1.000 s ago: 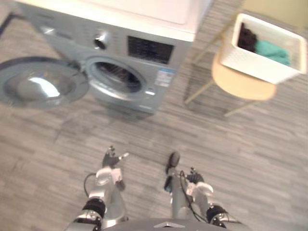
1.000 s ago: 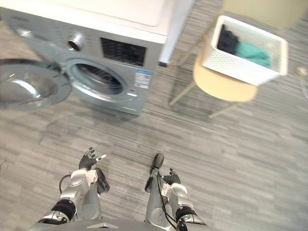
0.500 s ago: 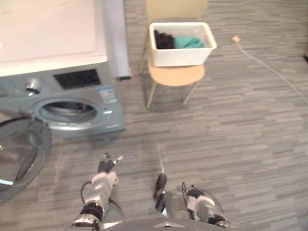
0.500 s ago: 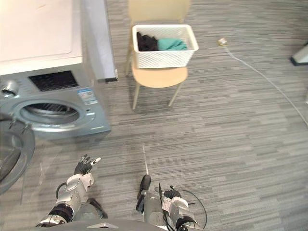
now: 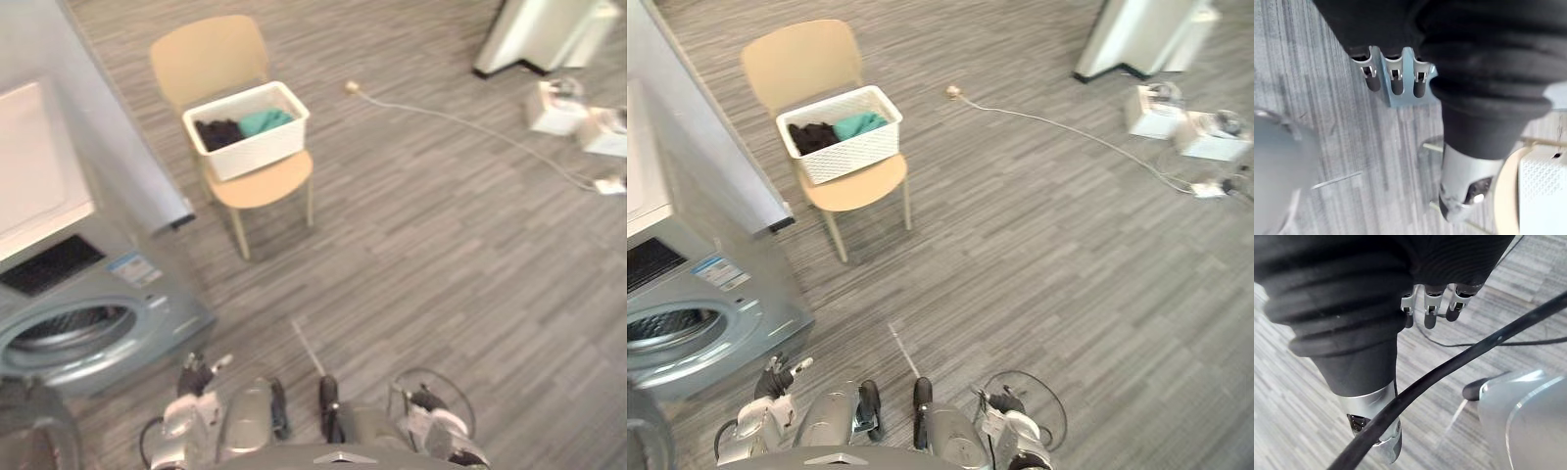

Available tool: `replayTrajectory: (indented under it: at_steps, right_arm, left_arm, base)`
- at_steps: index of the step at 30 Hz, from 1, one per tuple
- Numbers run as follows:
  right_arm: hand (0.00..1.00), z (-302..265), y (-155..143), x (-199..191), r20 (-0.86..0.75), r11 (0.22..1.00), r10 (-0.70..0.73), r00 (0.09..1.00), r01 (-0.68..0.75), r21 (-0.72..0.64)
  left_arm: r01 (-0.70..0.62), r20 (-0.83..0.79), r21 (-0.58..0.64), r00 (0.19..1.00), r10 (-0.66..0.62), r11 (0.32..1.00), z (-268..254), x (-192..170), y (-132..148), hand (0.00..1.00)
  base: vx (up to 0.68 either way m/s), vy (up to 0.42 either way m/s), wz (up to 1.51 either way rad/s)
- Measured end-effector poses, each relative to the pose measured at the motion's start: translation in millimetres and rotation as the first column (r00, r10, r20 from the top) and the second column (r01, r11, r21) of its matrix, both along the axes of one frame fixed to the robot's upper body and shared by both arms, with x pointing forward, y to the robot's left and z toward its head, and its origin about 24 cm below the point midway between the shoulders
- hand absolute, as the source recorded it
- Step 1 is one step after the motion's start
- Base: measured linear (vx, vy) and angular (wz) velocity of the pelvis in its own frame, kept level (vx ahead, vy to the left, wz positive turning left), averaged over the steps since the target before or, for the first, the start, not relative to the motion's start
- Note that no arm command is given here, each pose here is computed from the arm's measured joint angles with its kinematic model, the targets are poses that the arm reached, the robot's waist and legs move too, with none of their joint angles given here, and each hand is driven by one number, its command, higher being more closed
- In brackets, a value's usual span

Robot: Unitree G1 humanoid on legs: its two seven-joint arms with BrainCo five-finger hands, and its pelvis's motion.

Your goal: Pick up the laundry basket with both hands and put the clothes into the washing machine.

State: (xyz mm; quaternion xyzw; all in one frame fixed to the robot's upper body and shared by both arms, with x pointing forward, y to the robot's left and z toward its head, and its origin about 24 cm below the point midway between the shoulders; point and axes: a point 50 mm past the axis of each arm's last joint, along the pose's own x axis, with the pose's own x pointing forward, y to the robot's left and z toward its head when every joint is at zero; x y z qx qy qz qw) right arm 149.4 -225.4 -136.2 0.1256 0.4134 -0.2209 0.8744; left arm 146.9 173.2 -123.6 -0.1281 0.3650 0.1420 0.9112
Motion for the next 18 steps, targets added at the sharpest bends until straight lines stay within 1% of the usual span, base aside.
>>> replayTrajectory:
  at_steps: [1,3,5,8,10,12,14,15,18]
  right_arm:
    - [0.00,0.2,5.4,2.4,0.005,1.000,0.016,1.000,-0.016,0.004]
    - [0.00,5.0,21.8,17.5,0.030,0.990,0.138,0.990,-0.137,-0.016]
    - [0.00,11.8,28.3,25.3,0.074,0.980,0.196,0.978,-0.193,-0.040]
    - [0.00,14.2,30.4,26.5,0.097,0.981,0.194,0.976,-0.191,-0.038]
    - [0.00,12.7,27.1,21.6,0.091,0.985,0.172,0.981,-0.169,-0.035]
    - [0.00,6.5,28.6,7.1,0.065,0.990,0.143,0.988,-0.142,-0.014]
    - [0.00,8.8,14.2,5.7,0.063,0.988,0.146,0.987,-0.143,-0.055]
    - [0.00,6.4,9.3,-3.2,0.044,0.990,0.133,0.990,-0.131,-0.060]
    - [0.00,4.3,13.9,-12.2,0.047,0.991,0.126,0.991,-0.124,-0.047]
  left_arm:
    - [0.030,-0.003,-0.002,1.000,-0.030,1.000,-0.6,-0.6,-4.1,0.00]
    - [0.151,-0.005,0.008,0.988,-0.151,0.988,-0.6,4.8,-11.0,0.00]
    - [0.208,-0.015,-0.004,0.978,-0.208,0.978,-2.6,5.9,-21.4,0.00]
    - [0.268,0.039,-0.010,0.963,-0.267,0.963,5.4,25.1,-35.3,0.00]
    - [0.296,0.039,0.001,0.954,-0.296,0.955,5.8,30.6,-38.5,0.00]
    - [0.301,0.031,0.013,0.953,-0.302,0.953,5.3,31.5,-35.4,0.00]
    - [0.250,0.020,-0.048,0.968,-0.249,0.967,2.3,29.5,-44.9,0.00]
    - [0.224,0.023,-0.086,0.975,-0.223,0.971,1.8,27.9,-50.0,0.00]
    - [0.196,0.035,-0.111,0.980,-0.193,0.974,3.2,28.7,-50.6,0.00]
  base:
    - [0.09,0.037,-0.61]
    - [0.15,0.015,-0.79]
    - [0.19,-0.001,-0.36]
    - [0.26,-0.124,-0.06]
    - [0.27,-0.241,0.16]
    - [0.30,-0.317,0.24]
    - [0.30,-0.379,0.09]
    - [0.26,-0.330,0.21]
    - [0.23,-0.372,0.27]
